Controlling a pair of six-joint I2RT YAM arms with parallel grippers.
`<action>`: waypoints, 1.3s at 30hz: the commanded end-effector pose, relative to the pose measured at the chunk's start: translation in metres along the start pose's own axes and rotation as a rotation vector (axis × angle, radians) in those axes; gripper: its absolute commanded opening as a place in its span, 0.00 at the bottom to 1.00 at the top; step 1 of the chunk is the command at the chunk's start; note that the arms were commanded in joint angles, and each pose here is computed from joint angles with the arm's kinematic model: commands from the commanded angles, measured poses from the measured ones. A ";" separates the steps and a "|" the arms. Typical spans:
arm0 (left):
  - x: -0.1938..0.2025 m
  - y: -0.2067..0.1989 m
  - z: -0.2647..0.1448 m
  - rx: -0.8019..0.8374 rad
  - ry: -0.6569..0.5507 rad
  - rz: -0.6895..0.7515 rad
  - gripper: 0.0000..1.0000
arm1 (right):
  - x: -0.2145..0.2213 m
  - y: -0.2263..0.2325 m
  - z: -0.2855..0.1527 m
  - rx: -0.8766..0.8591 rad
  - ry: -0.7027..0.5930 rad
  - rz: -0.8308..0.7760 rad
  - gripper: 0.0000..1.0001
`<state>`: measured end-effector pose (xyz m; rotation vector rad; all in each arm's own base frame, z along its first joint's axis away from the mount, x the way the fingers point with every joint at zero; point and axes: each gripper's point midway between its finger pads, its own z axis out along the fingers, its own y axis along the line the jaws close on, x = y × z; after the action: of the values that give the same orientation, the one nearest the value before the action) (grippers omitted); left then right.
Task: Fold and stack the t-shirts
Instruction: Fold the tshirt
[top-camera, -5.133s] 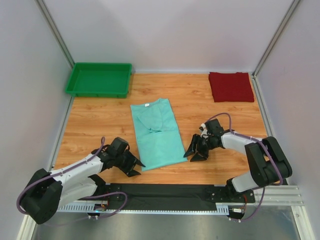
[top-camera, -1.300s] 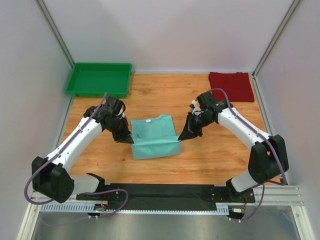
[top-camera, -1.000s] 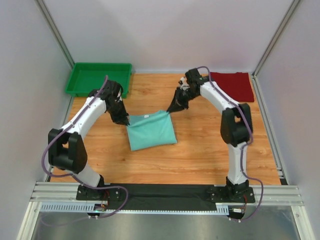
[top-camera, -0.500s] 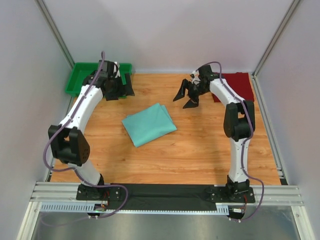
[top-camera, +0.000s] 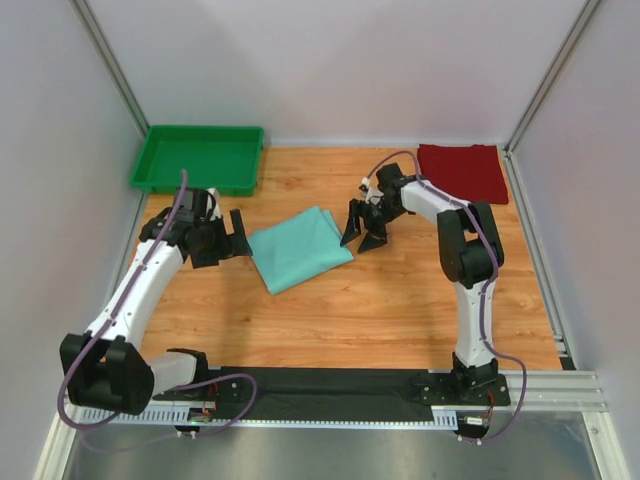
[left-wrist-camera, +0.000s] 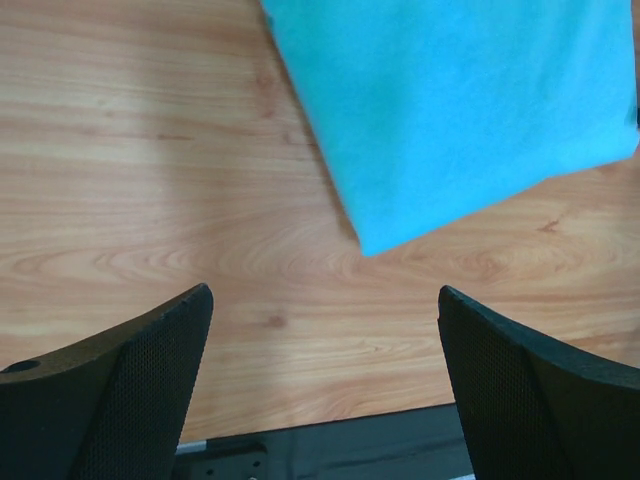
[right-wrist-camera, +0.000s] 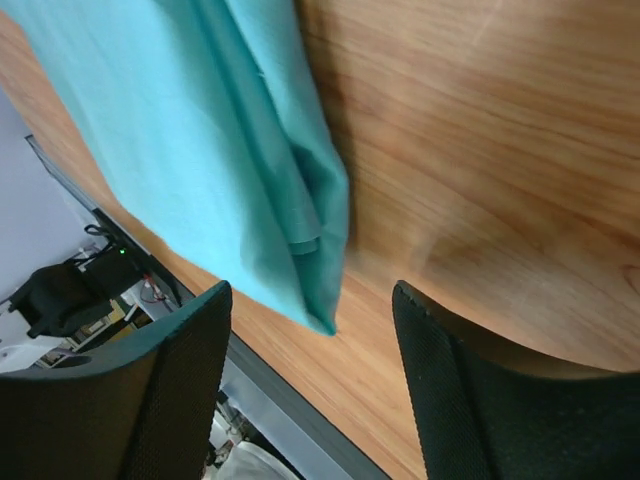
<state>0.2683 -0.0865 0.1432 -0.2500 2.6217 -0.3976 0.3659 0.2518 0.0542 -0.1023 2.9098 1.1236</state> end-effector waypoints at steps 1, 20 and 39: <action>-0.004 0.014 -0.022 -0.057 -0.067 -0.053 1.00 | 0.011 0.020 0.008 -0.013 -0.015 -0.123 0.65; -0.032 -0.037 0.018 0.265 -0.043 0.089 0.91 | 0.109 -0.019 -0.047 0.226 -0.073 -0.109 0.84; -0.069 -0.048 0.151 0.231 0.133 0.196 0.74 | -0.027 -0.005 -0.008 0.185 -0.100 -0.220 0.59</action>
<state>0.4022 -0.1386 0.0575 0.0347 2.6775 -0.6401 0.3933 0.2419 0.0538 -0.3007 2.8147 0.7723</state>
